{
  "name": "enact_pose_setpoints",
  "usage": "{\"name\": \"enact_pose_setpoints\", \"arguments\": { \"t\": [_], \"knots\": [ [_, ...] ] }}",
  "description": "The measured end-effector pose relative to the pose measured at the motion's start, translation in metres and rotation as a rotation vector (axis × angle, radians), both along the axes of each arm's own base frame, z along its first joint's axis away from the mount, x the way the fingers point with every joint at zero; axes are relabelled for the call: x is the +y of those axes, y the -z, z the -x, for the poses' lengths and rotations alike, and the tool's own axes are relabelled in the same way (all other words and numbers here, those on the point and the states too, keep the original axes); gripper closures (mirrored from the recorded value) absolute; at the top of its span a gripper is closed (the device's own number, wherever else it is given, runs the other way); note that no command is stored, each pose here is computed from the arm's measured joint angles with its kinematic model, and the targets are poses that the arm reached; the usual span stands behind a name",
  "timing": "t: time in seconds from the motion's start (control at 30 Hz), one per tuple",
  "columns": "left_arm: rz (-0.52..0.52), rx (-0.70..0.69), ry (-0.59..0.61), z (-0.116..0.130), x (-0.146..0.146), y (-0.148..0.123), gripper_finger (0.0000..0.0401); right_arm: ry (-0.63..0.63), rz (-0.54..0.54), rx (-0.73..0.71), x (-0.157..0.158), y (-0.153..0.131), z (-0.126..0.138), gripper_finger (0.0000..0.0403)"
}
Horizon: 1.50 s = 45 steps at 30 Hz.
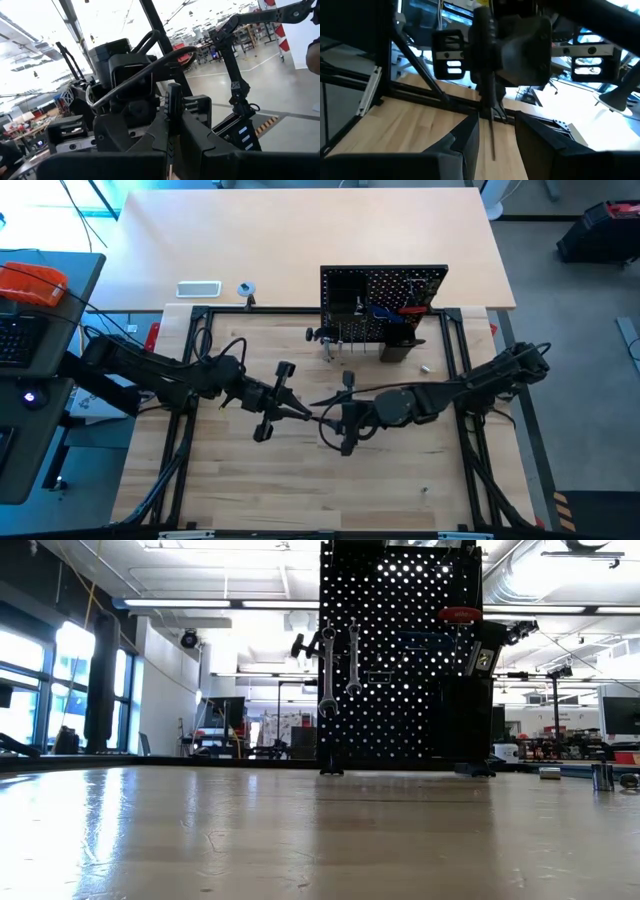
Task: Hang tools onto peg board
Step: Hang the black precision screwdriver onto the pegboard
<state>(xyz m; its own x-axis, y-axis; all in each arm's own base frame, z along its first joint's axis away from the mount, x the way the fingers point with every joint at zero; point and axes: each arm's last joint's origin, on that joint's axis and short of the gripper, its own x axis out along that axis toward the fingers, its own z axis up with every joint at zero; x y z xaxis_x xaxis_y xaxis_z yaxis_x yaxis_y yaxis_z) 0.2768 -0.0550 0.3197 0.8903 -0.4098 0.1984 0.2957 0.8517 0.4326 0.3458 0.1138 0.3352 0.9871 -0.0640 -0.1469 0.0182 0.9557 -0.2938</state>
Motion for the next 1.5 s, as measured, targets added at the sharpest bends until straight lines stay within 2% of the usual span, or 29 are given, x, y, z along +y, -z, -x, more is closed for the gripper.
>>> {"name": "enact_pose_setpoints", "arguments": {
  "t": [0.2,0.4,0.53,0.67,1.0,1.23,1.33,1.5],
  "knots": [
    [0.000,-0.001,-0.001,0.000,0.000,0.000,0.0391,-0.001,-0.001,0.003,-0.002,0.001,-0.002,0.0305],
    [0.000,0.001,-0.002,-0.002,0.000,0.002,0.0391,-0.035,0.000,0.002,-0.003,0.008,-0.009,0.0356],
    [0.003,0.021,0.002,-0.007,-0.001,0.008,0.0391,-0.041,0.039,-0.001,-0.002,0.009,-0.011,0.0395],
    [0.011,0.027,-0.031,-0.009,-0.001,0.009,0.0390,-0.009,0.059,0.005,0.000,0.010,-0.009,0.0399],
    [0.004,0.017,-0.086,-0.004,0.004,0.003,0.0310,0.079,0.102,0.026,0.002,0.005,0.000,0.0402],
    [-0.019,0.041,-0.185,0.009,0.008,-0.005,0.0250,0.164,0.109,0.004,-0.006,-0.021,0.022,0.0402],
    [-0.019,0.072,-0.207,0.016,0.010,-0.008,0.0232,0.202,0.111,-0.017,-0.013,-0.042,0.034,0.0402],
    [0.025,0.197,-0.199,0.018,0.010,0.001,0.0223,0.271,0.156,-0.073,-0.032,-0.085,0.044,0.0402]
  ]
}}
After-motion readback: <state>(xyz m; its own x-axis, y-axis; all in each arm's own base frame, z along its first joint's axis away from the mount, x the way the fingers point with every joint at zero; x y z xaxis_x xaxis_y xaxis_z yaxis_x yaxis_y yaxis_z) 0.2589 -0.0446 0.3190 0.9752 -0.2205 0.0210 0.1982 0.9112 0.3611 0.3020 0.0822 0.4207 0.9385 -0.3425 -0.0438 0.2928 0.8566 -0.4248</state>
